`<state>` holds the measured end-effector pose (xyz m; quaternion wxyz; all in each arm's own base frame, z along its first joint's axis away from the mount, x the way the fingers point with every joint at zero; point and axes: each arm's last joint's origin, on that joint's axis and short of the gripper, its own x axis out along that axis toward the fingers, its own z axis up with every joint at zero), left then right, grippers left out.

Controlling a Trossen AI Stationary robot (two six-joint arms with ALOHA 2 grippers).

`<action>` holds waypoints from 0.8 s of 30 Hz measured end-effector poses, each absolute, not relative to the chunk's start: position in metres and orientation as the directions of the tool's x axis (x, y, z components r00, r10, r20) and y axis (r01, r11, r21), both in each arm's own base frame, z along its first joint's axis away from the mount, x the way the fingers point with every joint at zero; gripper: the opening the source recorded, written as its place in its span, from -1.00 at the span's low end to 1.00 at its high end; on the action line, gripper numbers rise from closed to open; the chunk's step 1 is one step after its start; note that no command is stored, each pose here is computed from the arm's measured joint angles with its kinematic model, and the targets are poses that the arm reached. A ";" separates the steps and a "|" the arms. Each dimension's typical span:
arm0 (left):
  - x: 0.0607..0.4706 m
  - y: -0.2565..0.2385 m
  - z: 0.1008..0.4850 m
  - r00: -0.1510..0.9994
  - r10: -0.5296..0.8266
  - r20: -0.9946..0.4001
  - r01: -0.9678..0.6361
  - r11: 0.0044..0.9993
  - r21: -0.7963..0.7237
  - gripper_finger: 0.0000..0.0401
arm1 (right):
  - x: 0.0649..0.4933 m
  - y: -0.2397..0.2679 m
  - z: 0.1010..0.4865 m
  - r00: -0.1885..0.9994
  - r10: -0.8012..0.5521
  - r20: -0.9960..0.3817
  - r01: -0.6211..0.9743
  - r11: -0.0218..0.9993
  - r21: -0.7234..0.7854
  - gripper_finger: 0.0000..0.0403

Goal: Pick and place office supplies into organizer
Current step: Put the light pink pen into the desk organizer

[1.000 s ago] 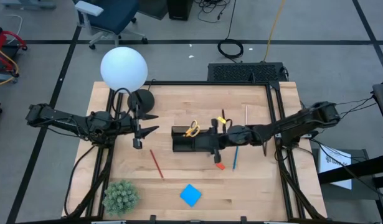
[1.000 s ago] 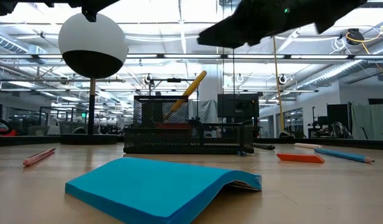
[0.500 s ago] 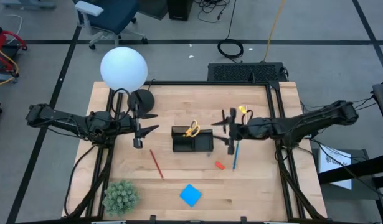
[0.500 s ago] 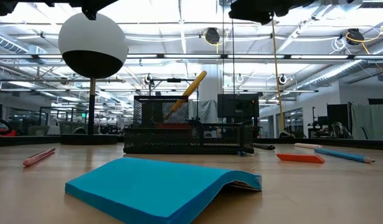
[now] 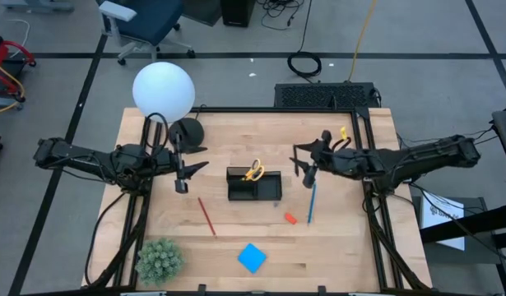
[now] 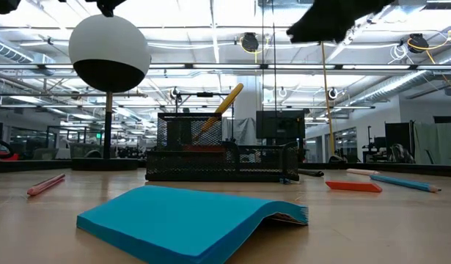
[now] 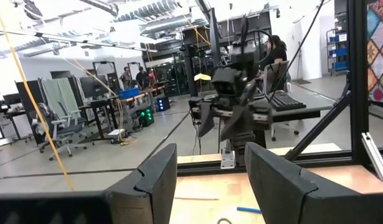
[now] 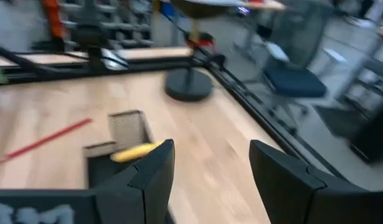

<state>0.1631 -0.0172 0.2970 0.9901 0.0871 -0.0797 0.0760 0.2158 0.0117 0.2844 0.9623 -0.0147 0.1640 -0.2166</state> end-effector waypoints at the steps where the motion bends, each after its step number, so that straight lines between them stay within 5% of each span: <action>1: 0.163 -0.017 0.297 0.977 0.137 0.166 -0.163 0.973 0.161 -0.07 | 0.215 0.010 0.283 0.842 -0.432 -0.323 0.423 0.901 -0.100 -0.03; 9: 0.163 -0.017 0.298 0.974 0.137 0.182 -0.170 0.969 0.178 -0.07 | 0.210 -0.004 0.272 0.753 -0.514 -0.411 0.509 0.851 -0.132 -0.03; 24: 0.162 -0.017 0.313 0.976 0.144 0.161 -0.178 0.959 0.219 -0.07 | 0.194 -0.033 0.273 0.357 -0.628 -0.691 0.774 0.613 -0.157 -0.03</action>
